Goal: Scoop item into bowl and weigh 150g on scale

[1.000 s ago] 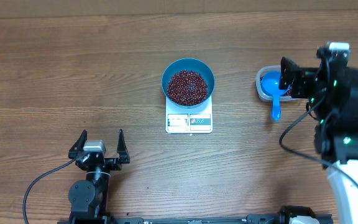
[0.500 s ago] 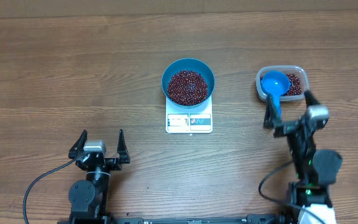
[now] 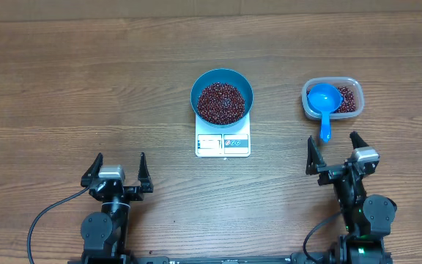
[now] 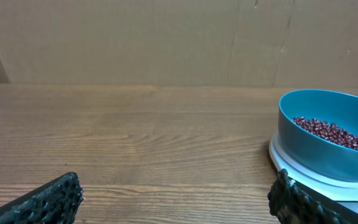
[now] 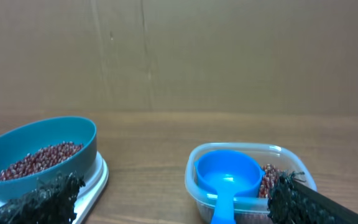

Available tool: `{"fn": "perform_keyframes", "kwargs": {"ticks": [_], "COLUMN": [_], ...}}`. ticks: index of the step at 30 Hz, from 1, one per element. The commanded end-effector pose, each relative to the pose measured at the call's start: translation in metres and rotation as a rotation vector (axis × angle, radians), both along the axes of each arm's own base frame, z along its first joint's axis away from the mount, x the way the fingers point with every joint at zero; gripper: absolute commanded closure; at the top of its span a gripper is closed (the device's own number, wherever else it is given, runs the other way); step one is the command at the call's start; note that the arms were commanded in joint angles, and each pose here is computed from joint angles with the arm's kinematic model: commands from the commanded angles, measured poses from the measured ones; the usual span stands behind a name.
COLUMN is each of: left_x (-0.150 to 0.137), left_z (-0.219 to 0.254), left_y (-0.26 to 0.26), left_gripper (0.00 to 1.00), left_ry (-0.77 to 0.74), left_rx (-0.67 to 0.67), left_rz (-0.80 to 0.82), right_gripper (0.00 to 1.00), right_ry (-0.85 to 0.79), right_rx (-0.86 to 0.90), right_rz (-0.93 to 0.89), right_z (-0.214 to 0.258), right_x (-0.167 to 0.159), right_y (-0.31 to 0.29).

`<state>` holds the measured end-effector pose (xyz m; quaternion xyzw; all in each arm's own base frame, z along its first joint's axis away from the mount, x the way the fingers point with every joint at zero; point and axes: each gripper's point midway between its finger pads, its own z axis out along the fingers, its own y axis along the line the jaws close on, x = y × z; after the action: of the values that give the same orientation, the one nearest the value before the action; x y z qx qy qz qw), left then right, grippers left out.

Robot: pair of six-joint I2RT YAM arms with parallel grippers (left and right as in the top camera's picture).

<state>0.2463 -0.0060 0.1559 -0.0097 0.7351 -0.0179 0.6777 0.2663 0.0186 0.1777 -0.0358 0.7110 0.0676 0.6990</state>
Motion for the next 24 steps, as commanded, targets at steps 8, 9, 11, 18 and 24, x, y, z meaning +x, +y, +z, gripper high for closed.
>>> {"fn": "perform_keyframes", "kwargs": {"ticks": [8,9,11,18,24], "left_x": [0.0,0.0,0.0,0.0,0.0], "left_z": [0.0,0.0,0.0,0.0,0.0], "left_y": [0.001,0.001,0.001,0.001,0.001], "left_gripper": [0.01,0.01,0.01,0.01,0.0], "left_ry": [-0.006,-0.006,-0.006,-0.006,-0.006], "left_rx": [0.02,0.02,0.02,0.02,0.02], "left_rz": [0.0,0.0,0.0,0.0,0.0], "right_gripper": [0.0,0.0,0.0,0.0,0.0], "right_ry": [-0.009,-0.02,-0.01,-0.006,-0.006], "right_rx": [-0.035,-0.037,-0.035,-0.035,-0.035], "right_rz": [-0.043,-0.053,-0.06,-0.066,-0.066], "right_z": [-0.004,-0.002,-0.004,-0.005,-0.005], "right_x": [-0.021,-0.021,-0.021,-0.021,-0.021], "right_y": [-0.006,-0.008,-0.009,-0.01,-0.01]}}
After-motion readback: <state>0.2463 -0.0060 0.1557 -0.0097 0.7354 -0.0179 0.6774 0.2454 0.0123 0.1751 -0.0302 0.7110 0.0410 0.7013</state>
